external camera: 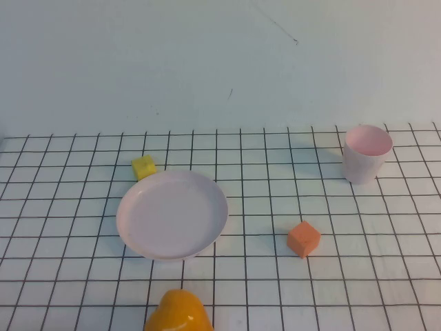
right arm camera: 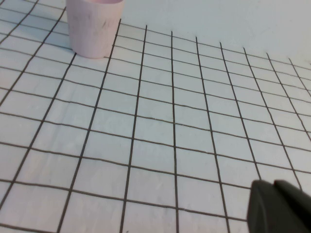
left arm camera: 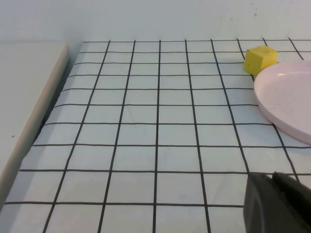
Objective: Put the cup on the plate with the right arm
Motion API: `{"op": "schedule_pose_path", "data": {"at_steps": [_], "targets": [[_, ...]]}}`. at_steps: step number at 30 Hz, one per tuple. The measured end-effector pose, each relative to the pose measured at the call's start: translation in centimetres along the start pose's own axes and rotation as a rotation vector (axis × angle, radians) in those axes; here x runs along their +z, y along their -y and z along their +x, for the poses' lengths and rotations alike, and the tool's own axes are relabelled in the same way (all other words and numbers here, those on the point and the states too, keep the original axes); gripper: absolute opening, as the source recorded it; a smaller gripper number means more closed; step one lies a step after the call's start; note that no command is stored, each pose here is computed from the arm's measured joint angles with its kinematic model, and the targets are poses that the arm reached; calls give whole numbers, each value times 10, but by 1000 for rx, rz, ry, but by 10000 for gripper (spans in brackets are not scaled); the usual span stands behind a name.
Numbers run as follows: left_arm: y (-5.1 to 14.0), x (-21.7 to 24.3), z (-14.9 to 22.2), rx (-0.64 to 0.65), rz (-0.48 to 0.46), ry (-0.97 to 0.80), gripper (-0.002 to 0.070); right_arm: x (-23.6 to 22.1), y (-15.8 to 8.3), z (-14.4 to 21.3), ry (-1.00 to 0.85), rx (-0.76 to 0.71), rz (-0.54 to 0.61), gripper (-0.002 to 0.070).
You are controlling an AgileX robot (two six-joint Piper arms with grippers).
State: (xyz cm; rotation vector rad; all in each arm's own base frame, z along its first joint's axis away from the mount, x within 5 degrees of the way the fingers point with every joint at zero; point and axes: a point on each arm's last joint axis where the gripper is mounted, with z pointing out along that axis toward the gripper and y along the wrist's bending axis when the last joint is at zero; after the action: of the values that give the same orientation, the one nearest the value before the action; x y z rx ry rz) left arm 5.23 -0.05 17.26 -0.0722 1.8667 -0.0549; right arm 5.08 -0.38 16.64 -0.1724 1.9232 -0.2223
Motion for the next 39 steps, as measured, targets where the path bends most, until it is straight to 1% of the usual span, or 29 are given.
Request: {"op": "schedule_pose_path", "data": {"at_steps": [39], "targets": [[0, 0, 0, 0, 0, 0, -3, 0, -1, 0, 4, -5, -7, -2]]}}
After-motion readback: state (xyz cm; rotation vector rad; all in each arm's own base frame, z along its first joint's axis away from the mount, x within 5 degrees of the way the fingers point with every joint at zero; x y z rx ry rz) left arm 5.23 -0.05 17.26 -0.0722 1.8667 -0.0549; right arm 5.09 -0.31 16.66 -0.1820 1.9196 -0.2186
